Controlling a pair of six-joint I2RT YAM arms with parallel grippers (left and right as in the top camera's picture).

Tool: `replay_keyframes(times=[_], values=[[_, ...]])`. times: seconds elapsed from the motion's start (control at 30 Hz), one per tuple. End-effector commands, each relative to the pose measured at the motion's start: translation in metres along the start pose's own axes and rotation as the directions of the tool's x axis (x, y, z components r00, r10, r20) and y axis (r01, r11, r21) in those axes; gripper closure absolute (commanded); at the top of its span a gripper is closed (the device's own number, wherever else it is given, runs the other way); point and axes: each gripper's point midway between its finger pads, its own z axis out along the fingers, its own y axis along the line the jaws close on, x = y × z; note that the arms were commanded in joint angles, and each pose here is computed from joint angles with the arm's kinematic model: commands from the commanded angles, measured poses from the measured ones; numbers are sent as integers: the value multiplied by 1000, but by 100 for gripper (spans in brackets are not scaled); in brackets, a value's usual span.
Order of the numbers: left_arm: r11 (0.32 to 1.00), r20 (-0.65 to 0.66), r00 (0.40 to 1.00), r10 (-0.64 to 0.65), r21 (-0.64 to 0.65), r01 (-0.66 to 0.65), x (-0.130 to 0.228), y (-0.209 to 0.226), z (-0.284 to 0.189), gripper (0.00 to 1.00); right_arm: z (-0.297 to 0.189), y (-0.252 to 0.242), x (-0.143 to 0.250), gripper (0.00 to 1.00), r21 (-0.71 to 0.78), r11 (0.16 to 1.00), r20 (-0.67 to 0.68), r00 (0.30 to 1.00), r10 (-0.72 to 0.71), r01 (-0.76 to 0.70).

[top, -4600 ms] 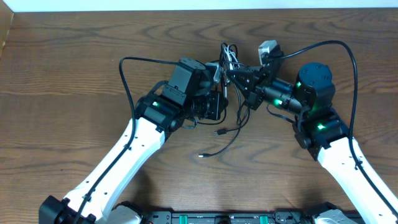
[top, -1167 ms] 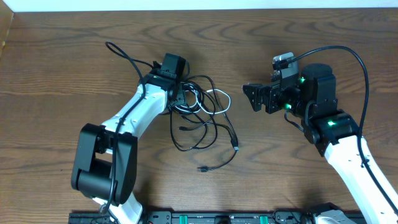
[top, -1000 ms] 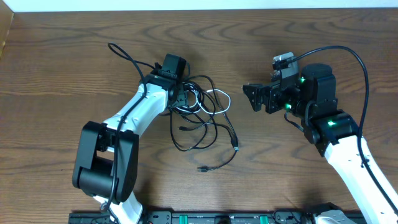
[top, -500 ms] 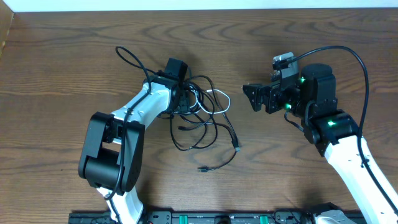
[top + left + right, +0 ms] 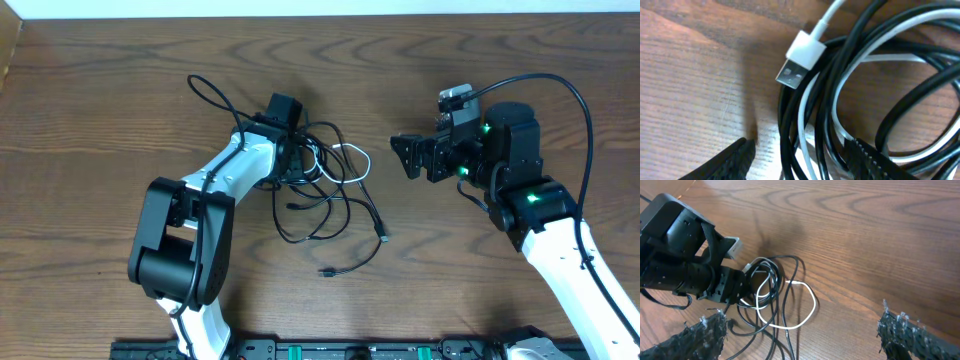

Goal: Untangle cables

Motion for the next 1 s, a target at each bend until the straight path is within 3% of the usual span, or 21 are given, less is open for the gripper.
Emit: replay_keyframes(times=[0.0,0.1,0.17,0.27,0.5,0.7,0.87,0.97], values=[[998,-46,998,-49,-35,48,9,3,25,37,-1,0,-3,5,0,1000,7,1000,-8,8],[998,-58,997,-55,-42,53,12,4,29,38,-1,0,-3,5,0,1000,7,1000,-8,8],[998,-59,997,-55,-43,52,12,4,29,47,-1,0,-3,5,0,1000,7,1000,-8,8],[998,-59,997,-54,-43,51,12,4,29,92,-1,0,-3,5,0,1000,7,1000,-8,8],[999,-10,999,34,-15,-34,1,1,8,93,-1,-1,-3,5,1,1000,7,1000,-8,8],[987,200,970,142,50,-154,-35,-7,-65,93,-1,-1,-3,4,1,1000,7,1000,-9,9],[942,436,853,286,36,-334,-57,-9,-154,92,-1,0,-3,4,1,1000,7,1000,-8,8],[883,553,735,391,1,-470,-57,-14,-203,92,-1,1,-3,4,-6,1000,6,1000,-9,9]])
